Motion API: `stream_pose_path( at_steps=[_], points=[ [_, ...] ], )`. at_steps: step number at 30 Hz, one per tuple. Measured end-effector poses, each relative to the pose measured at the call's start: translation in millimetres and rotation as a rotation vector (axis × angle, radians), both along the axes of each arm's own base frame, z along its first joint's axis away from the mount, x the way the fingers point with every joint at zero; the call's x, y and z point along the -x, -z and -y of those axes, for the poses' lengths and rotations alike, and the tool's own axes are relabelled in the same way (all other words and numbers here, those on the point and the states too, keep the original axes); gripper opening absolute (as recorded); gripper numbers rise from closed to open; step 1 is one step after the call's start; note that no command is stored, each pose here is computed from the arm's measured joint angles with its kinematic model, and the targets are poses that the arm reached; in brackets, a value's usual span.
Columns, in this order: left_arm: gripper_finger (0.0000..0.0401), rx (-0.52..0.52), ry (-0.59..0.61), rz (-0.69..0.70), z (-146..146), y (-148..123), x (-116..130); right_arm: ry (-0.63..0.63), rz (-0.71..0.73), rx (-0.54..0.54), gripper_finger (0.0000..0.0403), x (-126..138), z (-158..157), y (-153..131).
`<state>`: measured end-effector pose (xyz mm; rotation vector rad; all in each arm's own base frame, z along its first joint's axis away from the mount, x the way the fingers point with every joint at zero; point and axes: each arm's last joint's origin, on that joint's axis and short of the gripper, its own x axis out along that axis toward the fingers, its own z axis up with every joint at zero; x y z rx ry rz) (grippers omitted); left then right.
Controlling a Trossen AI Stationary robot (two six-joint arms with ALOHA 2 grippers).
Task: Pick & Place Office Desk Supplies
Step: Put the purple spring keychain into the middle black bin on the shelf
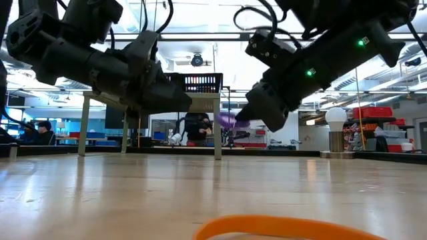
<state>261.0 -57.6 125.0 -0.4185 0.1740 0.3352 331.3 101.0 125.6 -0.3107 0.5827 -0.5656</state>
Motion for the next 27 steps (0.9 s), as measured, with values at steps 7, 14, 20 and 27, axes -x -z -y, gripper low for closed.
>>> stream_pose_path(
  at_steps=[7, 14, 20, 27],
  points=[
    [0.0152, 0.048, -0.003, 0.058, 4, -11, -11, 0.039, 0.003, 0.192, 0.0015, -1, -3, -8],
    [0.0220, 0.015, -0.020, 0.028, 4, -15, -20, 0.029, 0.004, 0.225, 0.0015, 1, -10, -10],
    [0.0221, 0.011, -0.013, 0.020, 7, -13, -38, 0.015, 0.074, 0.239, 0.0015, -3, -16, -19],
    [0.0157, -0.023, 0.011, 0.061, 11, -11, -51, -0.048, 0.079, 0.280, 0.0015, -2, -28, -24]
  ],
)
